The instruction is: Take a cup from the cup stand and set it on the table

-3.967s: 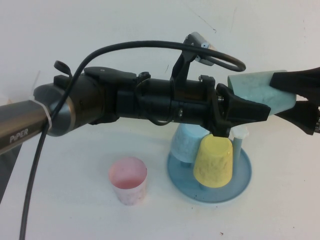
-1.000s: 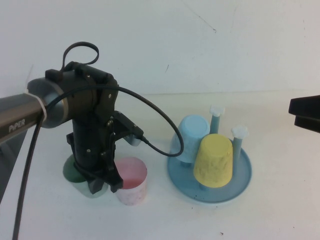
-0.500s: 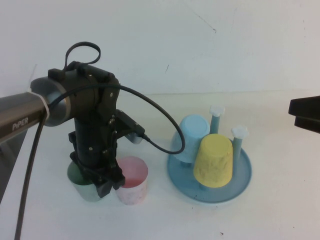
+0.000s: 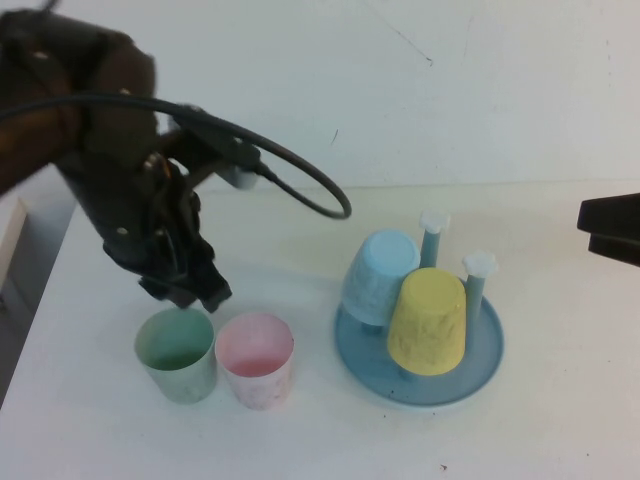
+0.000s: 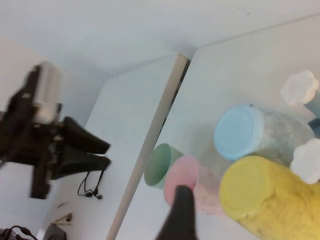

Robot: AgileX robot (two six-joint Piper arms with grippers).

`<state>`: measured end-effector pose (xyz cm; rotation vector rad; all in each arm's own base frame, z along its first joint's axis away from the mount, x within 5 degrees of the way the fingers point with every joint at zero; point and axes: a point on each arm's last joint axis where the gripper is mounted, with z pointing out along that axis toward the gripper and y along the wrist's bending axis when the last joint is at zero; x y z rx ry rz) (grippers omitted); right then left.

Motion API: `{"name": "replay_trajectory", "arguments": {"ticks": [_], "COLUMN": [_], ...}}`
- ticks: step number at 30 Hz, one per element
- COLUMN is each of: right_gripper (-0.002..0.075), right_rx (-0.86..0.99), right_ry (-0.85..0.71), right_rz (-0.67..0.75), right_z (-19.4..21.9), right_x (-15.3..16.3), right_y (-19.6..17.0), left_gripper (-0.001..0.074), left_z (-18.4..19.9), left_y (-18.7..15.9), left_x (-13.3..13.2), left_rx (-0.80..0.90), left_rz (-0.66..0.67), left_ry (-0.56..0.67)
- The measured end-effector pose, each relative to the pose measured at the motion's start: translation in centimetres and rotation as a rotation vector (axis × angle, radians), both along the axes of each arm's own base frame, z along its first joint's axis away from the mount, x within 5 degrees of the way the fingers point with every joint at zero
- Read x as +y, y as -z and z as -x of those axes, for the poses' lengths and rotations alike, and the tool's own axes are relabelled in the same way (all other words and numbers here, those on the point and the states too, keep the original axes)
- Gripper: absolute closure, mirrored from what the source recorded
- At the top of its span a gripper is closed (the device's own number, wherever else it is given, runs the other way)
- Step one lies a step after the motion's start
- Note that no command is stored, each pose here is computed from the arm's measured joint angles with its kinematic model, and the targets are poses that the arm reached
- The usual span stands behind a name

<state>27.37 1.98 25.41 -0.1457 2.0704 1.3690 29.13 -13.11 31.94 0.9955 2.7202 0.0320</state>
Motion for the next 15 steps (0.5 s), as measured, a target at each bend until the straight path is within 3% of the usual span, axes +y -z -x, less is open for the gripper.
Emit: {"name": "replay_trajectory", "arguments": {"ticks": [4, 8, 10, 15], "right_gripper": [0.0296, 0.0606, 0.067, 0.0718], "right_rx": [0.023, -0.007, -0.046, -0.202], "right_ry": [0.007, 0.001, -0.001, 0.012], "right_rz": [-0.012, 0.006, 0.018, 0.023], "right_z": [0.1, 0.7, 1.2, 2.4], "right_x": [0.0, 0.2, 0.3, 0.6], "right_y": [-0.1, -1.1, -1.9, -4.6], "left_gripper": [0.068, 0.0724, 0.073, 0.0733], "left_z": [2.6, 5.8, 7.4, 11.6], "left_y": [-3.4, -4.6, -4.5, -2.6], "left_x": [0.6, 1.2, 1.5, 2.7], "left_rx": [-0.067, -0.142, -0.179, -0.264], "left_rz": [0.1, 0.248, 0.317, 0.463], "left_ry": [-0.001, 0.001, -0.003, -0.015]}}
